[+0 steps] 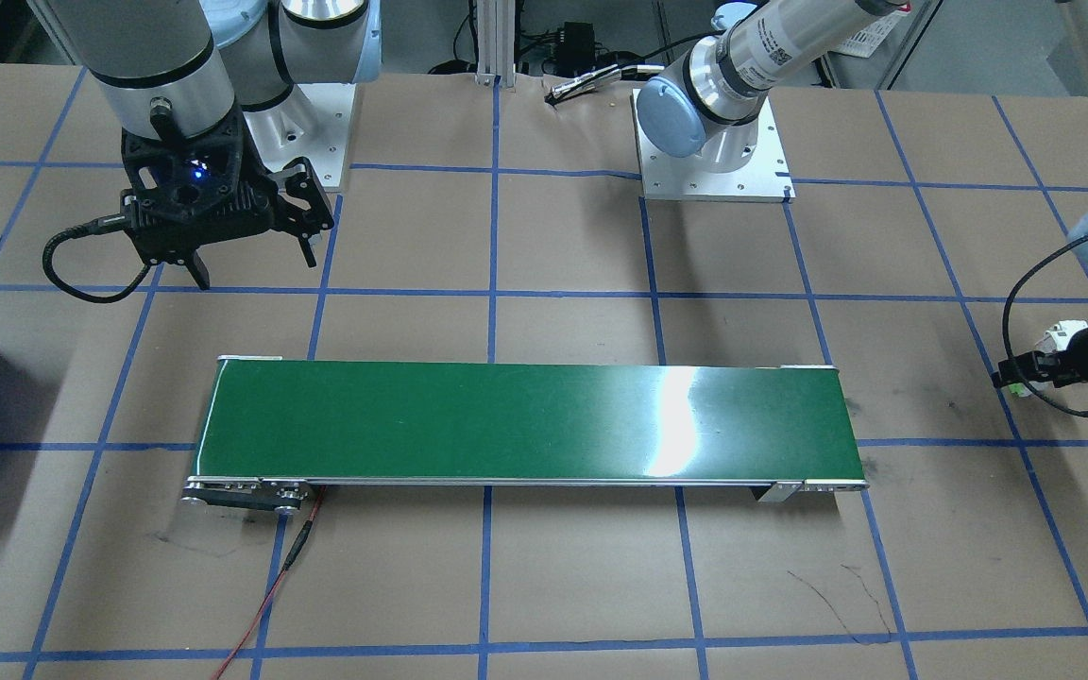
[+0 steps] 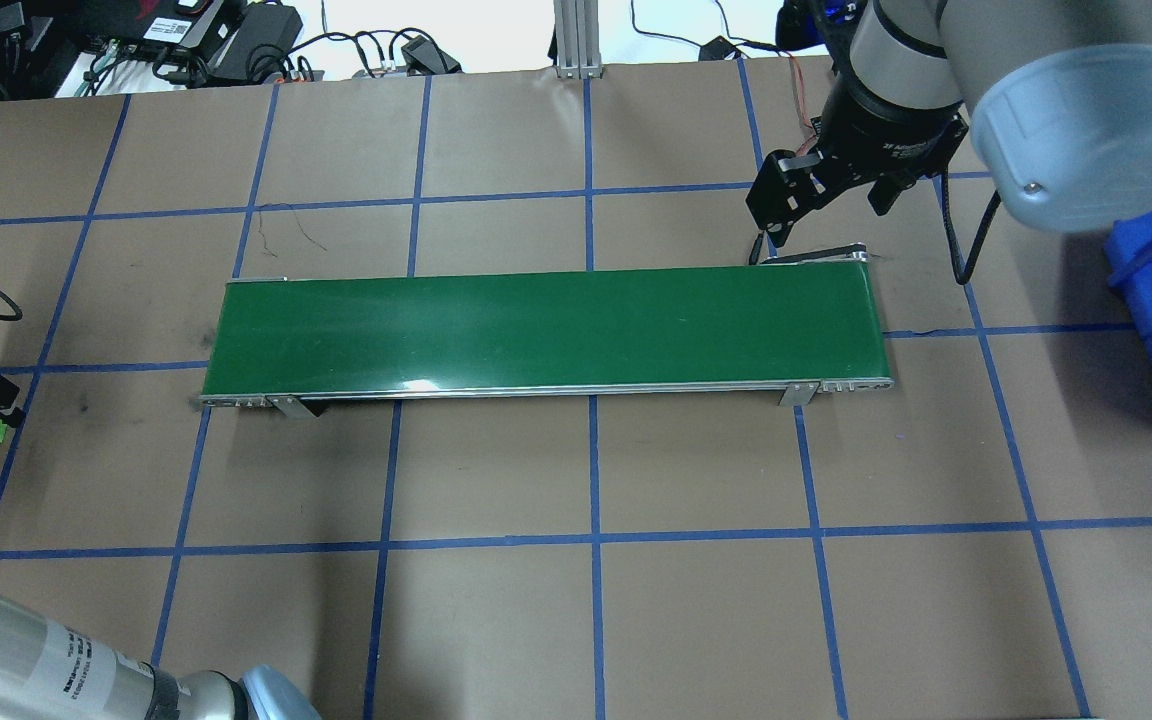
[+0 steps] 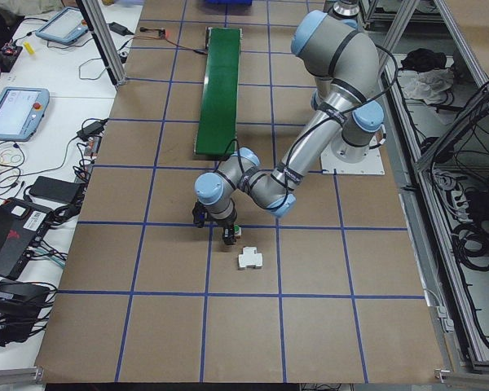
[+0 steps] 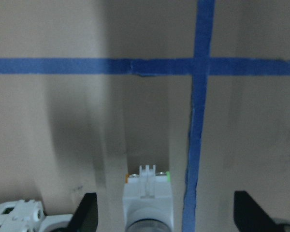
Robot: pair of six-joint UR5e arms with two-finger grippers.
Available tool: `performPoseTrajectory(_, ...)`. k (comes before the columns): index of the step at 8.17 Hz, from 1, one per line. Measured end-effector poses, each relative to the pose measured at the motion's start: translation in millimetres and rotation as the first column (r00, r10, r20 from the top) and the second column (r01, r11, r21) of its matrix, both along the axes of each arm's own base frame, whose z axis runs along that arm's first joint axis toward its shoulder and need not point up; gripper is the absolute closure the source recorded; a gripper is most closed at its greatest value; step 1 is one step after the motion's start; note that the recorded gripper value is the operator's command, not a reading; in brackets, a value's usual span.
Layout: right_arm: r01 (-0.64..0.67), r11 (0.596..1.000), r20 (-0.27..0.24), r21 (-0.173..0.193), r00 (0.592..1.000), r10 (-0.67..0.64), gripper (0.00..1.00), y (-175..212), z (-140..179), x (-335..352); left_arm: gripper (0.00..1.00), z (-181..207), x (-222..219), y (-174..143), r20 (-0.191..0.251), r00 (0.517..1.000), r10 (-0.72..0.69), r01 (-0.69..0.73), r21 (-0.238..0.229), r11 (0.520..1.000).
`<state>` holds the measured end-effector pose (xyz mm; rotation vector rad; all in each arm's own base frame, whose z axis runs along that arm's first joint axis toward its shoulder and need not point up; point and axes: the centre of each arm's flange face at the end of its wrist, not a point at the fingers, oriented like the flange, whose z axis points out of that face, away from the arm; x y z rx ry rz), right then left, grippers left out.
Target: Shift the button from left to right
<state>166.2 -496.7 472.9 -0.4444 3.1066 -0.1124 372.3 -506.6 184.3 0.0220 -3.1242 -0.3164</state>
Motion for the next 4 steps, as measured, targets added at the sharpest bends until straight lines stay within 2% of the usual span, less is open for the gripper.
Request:
performPoseTrajectory(1,0.0,1.0,0.001,0.0,1.0,0.0,0.0,-0.3,-0.2,0.0,0.06,-0.6,6.7,5.6,-0.001,1.0,0.012,-0.012,0.001,1.0)
performPoseTrajectory(2,0.0,1.0,0.002,0.0,1.0,0.0,0.0,-0.4,-0.5,-0.1,0.21,-0.8,11.8,9.7,-0.001,1.0,0.022,-0.022,0.001,1.0)
performPoseTrajectory(4,-0.001,1.0,0.001,0.007,1.0,0.001,0.0,0.5,-1.0,-0.3,0.22,-1.5,14.8,12.7,-0.003,0.999,0.033,-0.033,0.001,0.999)
